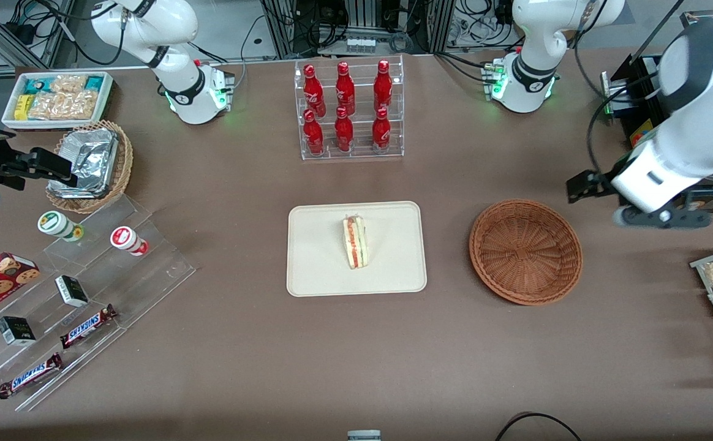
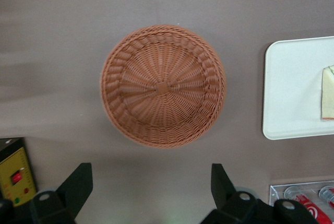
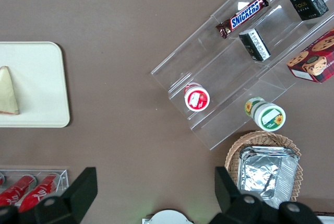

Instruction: Place sandwich from basket to tray

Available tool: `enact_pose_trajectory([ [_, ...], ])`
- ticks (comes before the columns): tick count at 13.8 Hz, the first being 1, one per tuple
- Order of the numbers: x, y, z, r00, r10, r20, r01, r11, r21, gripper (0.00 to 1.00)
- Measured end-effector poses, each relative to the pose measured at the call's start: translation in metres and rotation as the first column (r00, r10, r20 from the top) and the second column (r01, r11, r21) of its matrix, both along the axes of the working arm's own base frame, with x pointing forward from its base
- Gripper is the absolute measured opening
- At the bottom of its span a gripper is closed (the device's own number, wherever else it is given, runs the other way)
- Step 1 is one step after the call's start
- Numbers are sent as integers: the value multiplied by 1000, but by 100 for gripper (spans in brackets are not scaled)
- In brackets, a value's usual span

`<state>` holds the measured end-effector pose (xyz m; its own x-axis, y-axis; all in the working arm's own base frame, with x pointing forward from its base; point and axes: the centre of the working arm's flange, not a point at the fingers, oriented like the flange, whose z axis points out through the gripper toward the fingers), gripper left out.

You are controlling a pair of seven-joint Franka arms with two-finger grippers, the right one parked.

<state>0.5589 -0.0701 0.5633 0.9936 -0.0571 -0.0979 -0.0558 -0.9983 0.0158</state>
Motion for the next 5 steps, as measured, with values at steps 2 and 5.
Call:
enact_pose_trajectory([
  [2,-10,12,18,1000,8,-6,-8,1000,27,100],
  [5,-13,26,36,1000,15,3,-15,999,32,100],
])
